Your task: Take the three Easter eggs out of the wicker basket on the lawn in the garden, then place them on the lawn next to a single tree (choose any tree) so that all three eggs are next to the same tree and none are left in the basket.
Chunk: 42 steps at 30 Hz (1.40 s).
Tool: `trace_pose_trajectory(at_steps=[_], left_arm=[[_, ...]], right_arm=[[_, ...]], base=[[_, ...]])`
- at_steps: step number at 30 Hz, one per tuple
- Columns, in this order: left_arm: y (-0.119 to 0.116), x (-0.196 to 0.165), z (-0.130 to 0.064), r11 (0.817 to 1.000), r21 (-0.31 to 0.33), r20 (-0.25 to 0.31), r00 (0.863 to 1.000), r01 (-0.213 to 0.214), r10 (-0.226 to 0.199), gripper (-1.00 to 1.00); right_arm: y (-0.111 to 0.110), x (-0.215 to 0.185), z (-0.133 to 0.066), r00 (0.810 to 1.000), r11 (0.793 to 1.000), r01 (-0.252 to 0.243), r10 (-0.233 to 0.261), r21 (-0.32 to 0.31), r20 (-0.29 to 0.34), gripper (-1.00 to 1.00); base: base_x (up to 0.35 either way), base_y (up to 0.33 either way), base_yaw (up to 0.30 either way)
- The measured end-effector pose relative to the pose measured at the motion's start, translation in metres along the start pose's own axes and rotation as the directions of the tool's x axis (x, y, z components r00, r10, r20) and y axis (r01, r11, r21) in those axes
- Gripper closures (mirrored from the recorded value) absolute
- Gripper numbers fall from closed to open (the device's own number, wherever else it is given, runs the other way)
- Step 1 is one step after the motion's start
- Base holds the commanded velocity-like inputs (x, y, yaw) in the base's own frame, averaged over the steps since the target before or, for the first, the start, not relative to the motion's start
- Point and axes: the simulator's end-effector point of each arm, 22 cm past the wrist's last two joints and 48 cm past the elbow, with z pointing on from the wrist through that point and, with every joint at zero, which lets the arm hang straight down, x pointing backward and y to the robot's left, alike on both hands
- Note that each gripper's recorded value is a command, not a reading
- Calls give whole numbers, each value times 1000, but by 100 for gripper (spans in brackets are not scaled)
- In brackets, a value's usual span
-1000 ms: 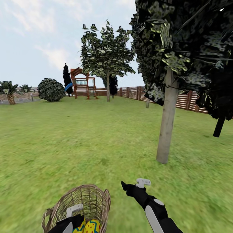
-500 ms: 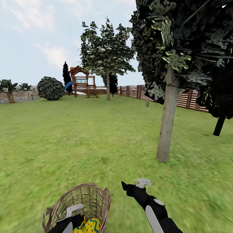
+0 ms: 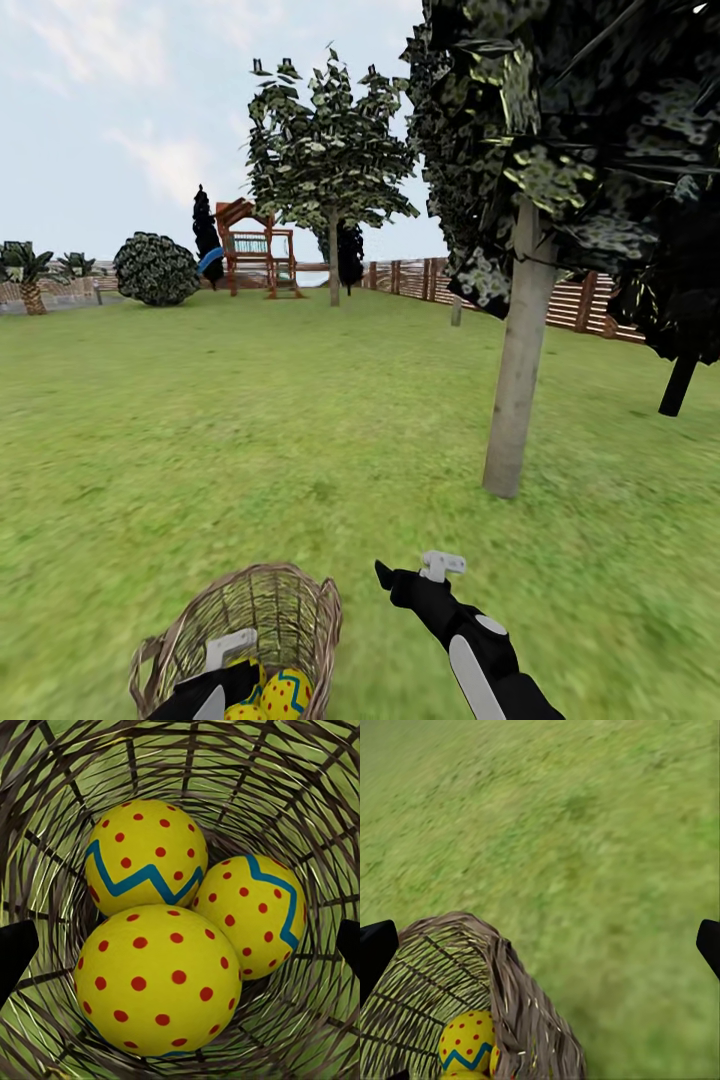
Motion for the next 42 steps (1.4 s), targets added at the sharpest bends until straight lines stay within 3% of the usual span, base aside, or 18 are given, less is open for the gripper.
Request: trace_pose_trajectory(at_steps=[15, 34, 42], left_arm=[[0, 5, 3, 1000, -2, -15, 1000, -3, 3, -100], [8, 40, 32, 1000, -3, -10, 1000, -2, 2, -100], [12, 55, 41, 1000, -13, -42, 999, -4, 4, -100]], right_arm=[[-3, 8, 3, 1000, 1000, -6, 6, 5, -18, -100], [-20, 52, 11, 1000, 1000, 2, -2, 7, -23, -100], [-28, 66, 18, 999, 1000, -9, 9, 17, -52, -100]], base=[[0, 0, 0], [0, 0, 0], [0, 0, 0]])
